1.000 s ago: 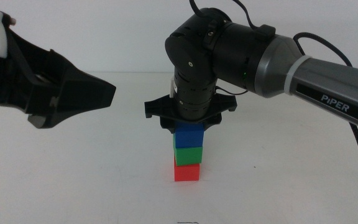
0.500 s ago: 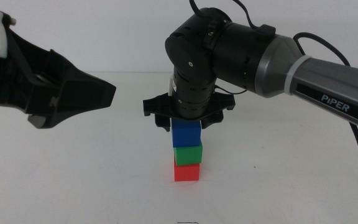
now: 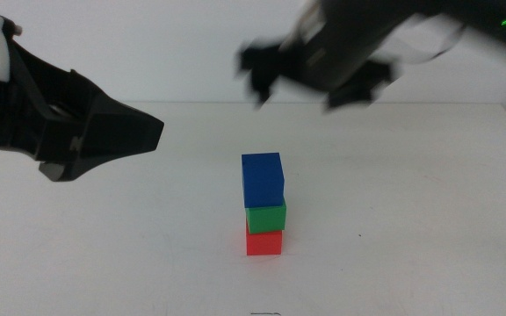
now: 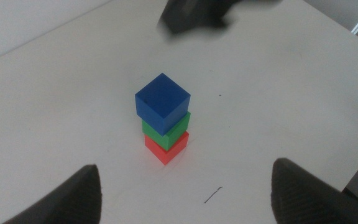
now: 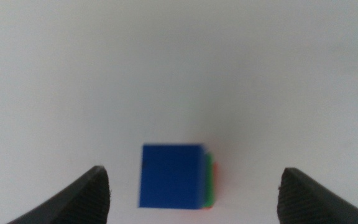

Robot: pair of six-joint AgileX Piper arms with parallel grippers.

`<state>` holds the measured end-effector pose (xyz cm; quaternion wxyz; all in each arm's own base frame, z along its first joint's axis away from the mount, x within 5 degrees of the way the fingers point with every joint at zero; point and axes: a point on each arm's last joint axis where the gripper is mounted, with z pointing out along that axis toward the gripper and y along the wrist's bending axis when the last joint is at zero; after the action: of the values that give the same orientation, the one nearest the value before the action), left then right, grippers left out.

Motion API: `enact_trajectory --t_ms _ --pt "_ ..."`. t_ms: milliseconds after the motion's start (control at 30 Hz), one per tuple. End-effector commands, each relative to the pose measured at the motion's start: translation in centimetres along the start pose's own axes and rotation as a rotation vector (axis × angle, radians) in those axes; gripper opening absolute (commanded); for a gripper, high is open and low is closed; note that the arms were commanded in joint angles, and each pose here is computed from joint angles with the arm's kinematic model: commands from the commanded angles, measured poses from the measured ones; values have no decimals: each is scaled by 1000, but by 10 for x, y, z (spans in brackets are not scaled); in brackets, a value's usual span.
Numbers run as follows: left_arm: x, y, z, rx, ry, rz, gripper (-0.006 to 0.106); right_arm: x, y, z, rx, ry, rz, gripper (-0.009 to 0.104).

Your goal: Stack red cubes first, then green, then blue cubes in a specific spot.

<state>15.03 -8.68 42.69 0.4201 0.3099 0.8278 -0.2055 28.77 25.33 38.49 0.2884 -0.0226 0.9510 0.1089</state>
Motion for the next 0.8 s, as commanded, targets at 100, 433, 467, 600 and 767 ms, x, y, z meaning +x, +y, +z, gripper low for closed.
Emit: enact_trajectory --t_ms 100,433,467,600,767 --pt "-11 -3 -8 1 -96 -11 94 -12 -60 -94 6 -235 20 78" --pt "-11 -3 -8 1 -96 -11 94 40 -164 -173 26 -495 -75 78" --pt "-11 -3 -8 1 -96 -11 94 46 -171 -178 30 -518 -81 78" --pt "-11 -3 -8 1 -96 -11 94 71 -197 -181 69 -555 -101 78" --pt "-11 -3 -8 1 -96 -11 94 91 -212 -175 85 -595 -73 78"
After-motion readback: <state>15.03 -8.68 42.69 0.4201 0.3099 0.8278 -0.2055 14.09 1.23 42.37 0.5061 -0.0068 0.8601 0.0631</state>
